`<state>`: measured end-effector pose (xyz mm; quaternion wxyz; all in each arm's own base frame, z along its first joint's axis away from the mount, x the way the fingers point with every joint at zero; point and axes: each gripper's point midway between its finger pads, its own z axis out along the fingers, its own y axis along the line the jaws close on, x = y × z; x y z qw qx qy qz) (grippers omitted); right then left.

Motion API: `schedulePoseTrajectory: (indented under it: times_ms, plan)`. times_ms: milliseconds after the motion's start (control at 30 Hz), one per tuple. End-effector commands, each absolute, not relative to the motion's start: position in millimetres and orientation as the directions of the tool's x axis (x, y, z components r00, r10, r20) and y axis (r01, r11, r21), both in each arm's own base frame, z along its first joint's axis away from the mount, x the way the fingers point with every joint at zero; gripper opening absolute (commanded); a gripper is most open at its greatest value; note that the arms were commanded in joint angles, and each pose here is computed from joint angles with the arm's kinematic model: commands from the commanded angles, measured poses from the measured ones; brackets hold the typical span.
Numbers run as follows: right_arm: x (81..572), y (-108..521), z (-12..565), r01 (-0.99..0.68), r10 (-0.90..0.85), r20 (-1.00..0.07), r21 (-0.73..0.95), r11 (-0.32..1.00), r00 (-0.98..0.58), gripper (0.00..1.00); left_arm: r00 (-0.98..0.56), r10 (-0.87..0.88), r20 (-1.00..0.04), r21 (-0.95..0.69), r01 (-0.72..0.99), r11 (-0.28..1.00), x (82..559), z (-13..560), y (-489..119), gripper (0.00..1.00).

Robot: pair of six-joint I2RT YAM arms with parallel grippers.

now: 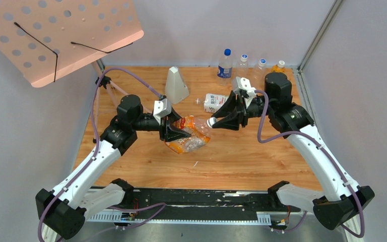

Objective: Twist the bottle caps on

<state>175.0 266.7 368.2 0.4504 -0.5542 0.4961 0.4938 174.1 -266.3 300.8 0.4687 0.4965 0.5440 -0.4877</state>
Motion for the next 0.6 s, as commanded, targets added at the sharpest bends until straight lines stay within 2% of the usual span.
schedulePoseTrajectory:
  times_ms: [0,133,167,267,567]
  plan:
    - [164,266,380,-0.985,-0.099,-0.99,-0.08,-0.155,0.096,0.0,-0.039,0.117,-0.992,-0.05,0.995,-0.092,158,309,-265,0.0]
    - [164,266,372,-0.983,-0.13,-0.982,-0.115,-0.142,0.134,0.0,-0.05,0.174,-0.984,-0.077,0.986,-0.151,151,302,-260,0.0]
    - [165,267,370,-0.984,-0.141,-0.98,-0.122,-0.133,0.141,0.0,-0.099,0.211,-0.972,-0.132,0.981,-0.146,149,294,-257,0.0]
    - [166,271,364,-0.982,-0.17,-0.971,-0.149,-0.118,0.168,0.0,-0.063,0.242,-0.968,-0.102,0.984,-0.149,151,298,-254,0.0]
    - [163,284,359,-0.97,-0.22,-0.949,-0.2,-0.136,0.226,0.0,-0.139,0.344,-0.929,-0.204,0.966,-0.158,144,286,-245,0.0]
